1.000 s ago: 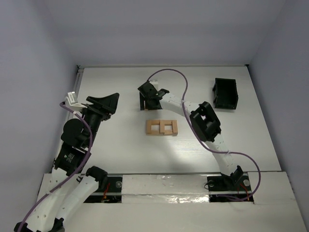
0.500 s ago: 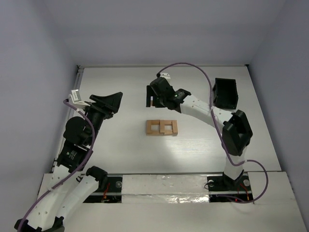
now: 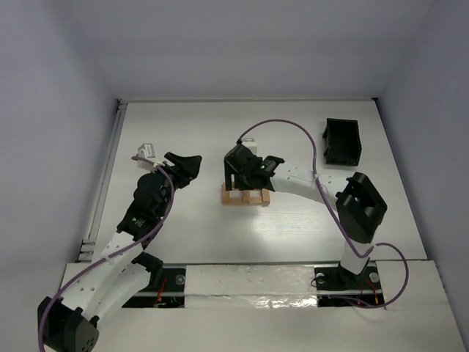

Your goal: Build the wood block tower

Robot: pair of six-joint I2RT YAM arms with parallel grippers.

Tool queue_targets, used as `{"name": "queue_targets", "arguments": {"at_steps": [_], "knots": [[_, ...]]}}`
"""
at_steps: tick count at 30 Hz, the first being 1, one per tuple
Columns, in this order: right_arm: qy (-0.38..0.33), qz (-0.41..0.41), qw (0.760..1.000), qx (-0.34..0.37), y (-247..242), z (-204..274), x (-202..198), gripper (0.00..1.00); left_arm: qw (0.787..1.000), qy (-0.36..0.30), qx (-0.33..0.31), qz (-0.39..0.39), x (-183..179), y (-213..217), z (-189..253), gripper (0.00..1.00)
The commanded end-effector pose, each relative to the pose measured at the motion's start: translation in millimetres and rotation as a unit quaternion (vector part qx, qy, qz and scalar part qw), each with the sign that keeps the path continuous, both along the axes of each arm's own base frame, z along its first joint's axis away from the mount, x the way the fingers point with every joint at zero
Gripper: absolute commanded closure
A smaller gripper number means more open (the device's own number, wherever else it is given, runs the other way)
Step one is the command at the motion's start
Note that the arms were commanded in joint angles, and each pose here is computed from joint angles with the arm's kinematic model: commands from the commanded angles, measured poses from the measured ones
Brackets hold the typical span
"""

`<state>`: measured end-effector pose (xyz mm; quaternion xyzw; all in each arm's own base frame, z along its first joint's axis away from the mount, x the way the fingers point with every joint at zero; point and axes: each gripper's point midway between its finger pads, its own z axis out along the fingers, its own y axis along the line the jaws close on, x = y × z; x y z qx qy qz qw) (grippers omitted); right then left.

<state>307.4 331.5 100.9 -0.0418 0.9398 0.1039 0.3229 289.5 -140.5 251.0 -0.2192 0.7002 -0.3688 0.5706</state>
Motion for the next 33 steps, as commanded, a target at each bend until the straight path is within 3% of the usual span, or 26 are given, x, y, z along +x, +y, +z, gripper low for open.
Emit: {"name": "queue_targets", "arguments": {"at_steps": [1,11,33], "knots": [[-0.022,-0.007,1.000,0.014,10,19,0,0.34,0.998,-0.059,-0.002,0.024,6,9,20,0.46],[-0.017,-0.003,1.000,0.003,20,8,4,0.32,0.997,-0.053,0.027,0.052,9,20,1,0.46],[-0.006,-0.006,1.000,-0.017,25,-8,5,0.31,0.997,-0.054,0.028,0.055,9,22,0,0.46]]}}
